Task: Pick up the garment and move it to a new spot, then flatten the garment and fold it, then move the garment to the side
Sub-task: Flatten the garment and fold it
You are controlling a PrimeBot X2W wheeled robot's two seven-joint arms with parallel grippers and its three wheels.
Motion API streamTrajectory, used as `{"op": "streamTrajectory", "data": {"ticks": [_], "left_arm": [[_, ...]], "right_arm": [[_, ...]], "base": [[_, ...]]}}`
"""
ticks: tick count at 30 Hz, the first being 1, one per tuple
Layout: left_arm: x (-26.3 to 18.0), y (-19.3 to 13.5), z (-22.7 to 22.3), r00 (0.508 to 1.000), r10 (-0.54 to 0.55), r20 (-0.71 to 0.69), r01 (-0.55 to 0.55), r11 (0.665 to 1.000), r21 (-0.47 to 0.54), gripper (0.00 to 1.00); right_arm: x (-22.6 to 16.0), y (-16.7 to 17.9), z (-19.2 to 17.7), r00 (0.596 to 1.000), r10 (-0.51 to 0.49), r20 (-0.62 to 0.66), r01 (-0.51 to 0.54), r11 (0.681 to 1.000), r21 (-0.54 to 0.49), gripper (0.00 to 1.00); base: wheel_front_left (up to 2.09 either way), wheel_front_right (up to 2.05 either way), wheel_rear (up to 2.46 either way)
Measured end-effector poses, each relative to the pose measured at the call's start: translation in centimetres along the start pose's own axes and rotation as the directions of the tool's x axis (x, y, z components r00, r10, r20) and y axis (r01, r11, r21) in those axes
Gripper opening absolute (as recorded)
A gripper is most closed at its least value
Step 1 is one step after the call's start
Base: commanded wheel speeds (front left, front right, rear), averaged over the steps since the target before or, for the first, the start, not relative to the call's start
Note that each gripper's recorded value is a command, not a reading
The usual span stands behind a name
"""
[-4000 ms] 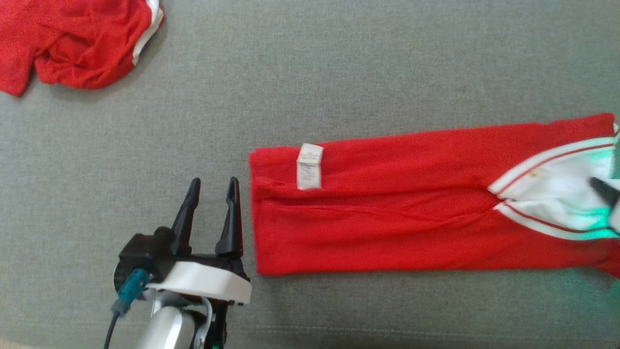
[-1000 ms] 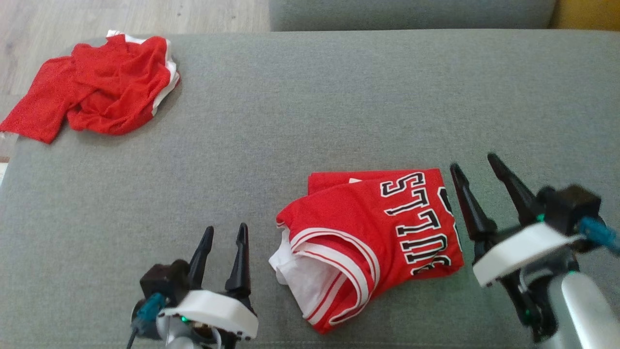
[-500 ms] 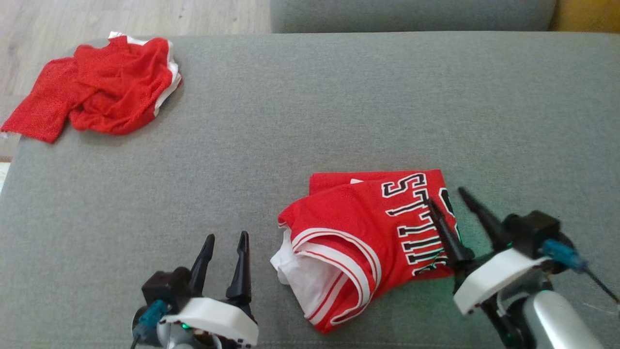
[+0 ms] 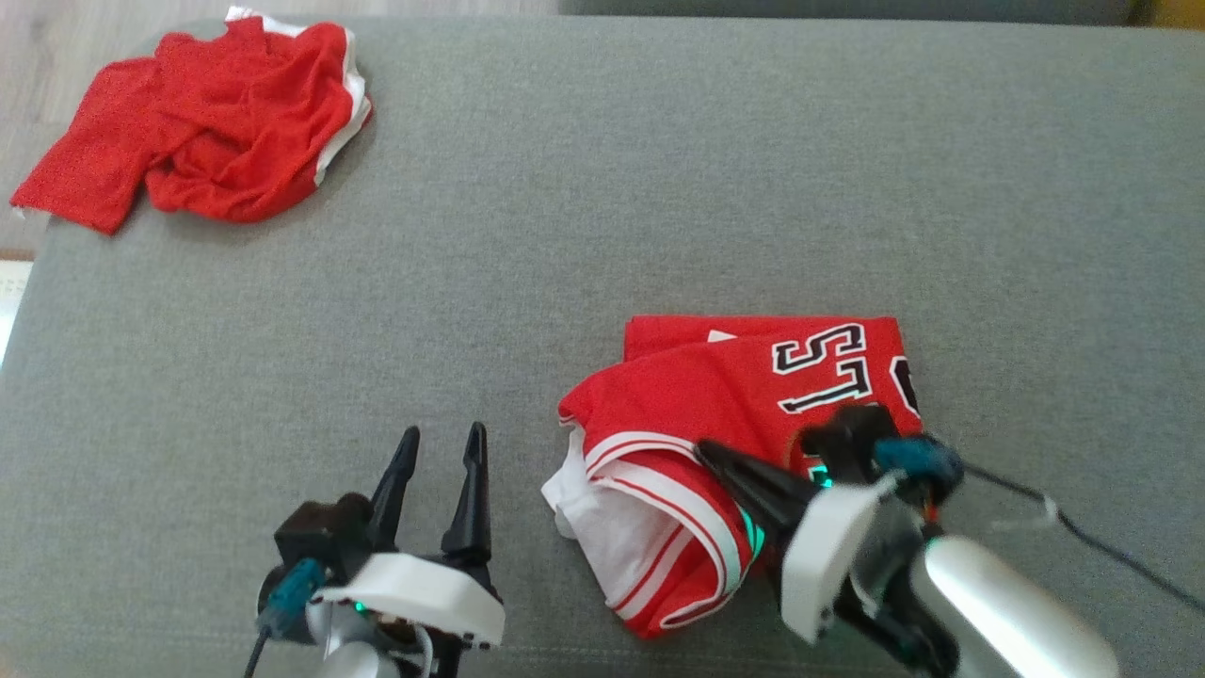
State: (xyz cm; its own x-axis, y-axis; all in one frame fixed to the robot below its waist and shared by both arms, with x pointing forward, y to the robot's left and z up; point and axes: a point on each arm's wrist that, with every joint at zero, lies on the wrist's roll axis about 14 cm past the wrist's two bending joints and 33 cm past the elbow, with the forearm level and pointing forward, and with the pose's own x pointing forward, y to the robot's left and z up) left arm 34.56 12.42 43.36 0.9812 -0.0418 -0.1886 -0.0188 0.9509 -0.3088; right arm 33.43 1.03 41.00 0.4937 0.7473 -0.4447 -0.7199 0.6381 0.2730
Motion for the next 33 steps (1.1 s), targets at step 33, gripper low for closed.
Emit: {"op": "streamTrajectory", "data": {"ticks": [33], "left_arm": [[1.8, 1.0, 1.4, 0.999, 0.043, 0.03, -0.042, 0.999, -0.025, 1.0]], "right_arm": [[5.3, -0.3, -1.1, 0.913, 0.206, -0.353, -0.233, 0.972, -0.033, 0.0]], "base": [[0.0, 0.0, 0.0]]}}
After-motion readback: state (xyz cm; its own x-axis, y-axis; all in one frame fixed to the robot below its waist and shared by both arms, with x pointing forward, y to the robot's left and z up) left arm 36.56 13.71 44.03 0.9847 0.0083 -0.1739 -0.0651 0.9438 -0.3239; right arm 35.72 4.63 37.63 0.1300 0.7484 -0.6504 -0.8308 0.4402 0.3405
